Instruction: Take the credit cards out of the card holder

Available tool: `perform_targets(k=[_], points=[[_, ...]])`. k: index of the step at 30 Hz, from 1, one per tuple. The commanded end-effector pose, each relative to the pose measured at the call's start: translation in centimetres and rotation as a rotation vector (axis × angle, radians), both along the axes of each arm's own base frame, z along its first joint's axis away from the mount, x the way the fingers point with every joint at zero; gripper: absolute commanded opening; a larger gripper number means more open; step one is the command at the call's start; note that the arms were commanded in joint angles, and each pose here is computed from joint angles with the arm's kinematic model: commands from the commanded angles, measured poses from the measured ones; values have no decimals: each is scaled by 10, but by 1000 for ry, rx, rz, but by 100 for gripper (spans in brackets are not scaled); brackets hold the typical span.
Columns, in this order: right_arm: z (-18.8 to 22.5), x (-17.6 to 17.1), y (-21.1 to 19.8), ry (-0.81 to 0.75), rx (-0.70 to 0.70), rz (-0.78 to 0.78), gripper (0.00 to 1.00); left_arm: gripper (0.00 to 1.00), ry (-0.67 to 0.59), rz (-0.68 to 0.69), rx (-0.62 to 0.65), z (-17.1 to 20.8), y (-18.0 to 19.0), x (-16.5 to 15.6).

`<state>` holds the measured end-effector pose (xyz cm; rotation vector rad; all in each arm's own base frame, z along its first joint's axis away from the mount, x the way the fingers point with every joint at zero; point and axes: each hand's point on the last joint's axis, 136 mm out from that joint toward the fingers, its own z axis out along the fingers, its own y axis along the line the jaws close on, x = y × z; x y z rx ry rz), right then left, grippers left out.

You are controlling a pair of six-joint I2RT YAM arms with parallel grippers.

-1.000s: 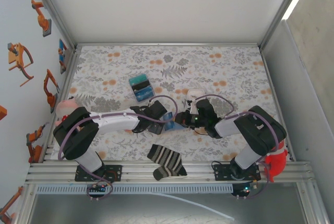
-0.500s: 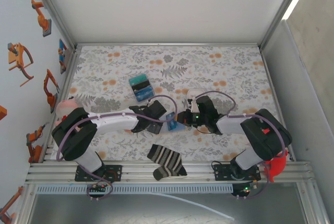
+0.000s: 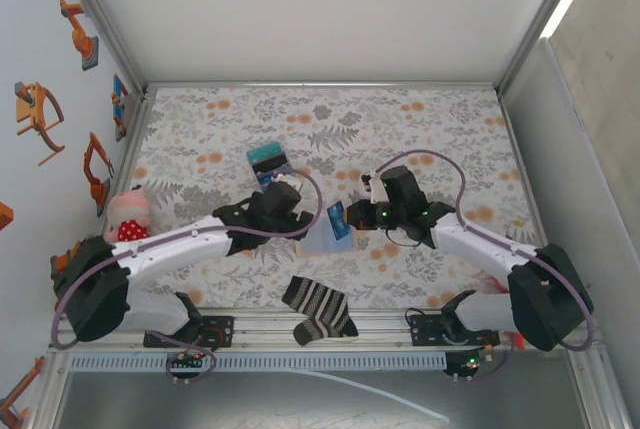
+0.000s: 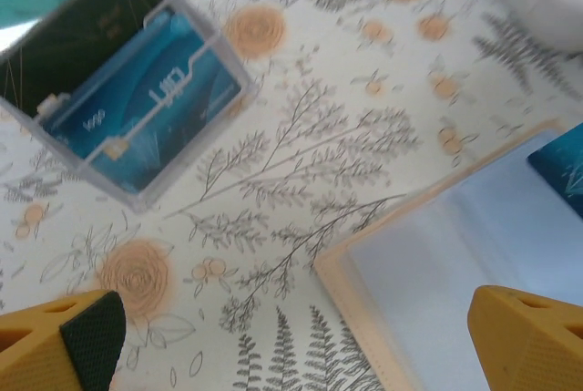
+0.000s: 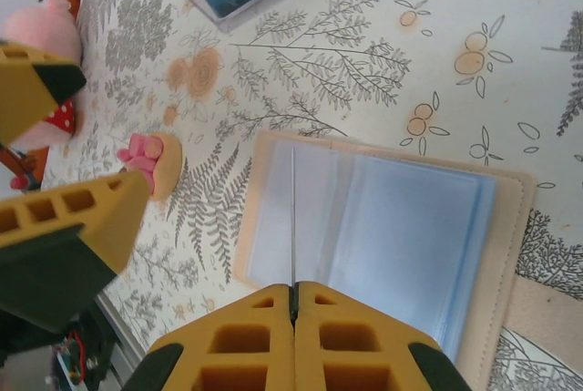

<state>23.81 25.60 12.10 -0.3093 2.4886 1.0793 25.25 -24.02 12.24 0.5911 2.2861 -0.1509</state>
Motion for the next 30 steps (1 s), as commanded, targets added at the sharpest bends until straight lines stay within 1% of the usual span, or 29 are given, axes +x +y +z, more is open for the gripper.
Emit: perform_targets(k=[1, 3, 4, 7, 11, 17, 24, 27, 30], points=[[22, -9, -1, -83, -41, 121, 0, 97, -75, -173, -119, 28, -21, -3], [34, -15, 2, -120, -35, 190, 0, 97, -84, -262, -170, 37, -28, -10], [42, -18, 4, -144, -28, 226, 0, 100, -94, -293, -193, 43, -30, -12], [59, -28, 11, -183, 1, 322, 0, 94, -84, -373, -277, 55, -33, -17], [80, -39, 20, -235, 61, 432, 0, 83, -45, -498, -396, 71, -40, -29], [96, -51, 27, -268, 102, 535, 0, 77, 13, -685, -423, 78, -51, -58], [105, -60, 36, -277, 133, 612, 0, 66, 83, -781, -460, 77, -61, -71], [106, -63, 39, -276, 134, 632, 0, 59, 109, -817, -481, 79, -65, -76], [109, -64, 41, -285, 143, 647, 0, 47, 134, -853, -501, 82, -68, -82]])
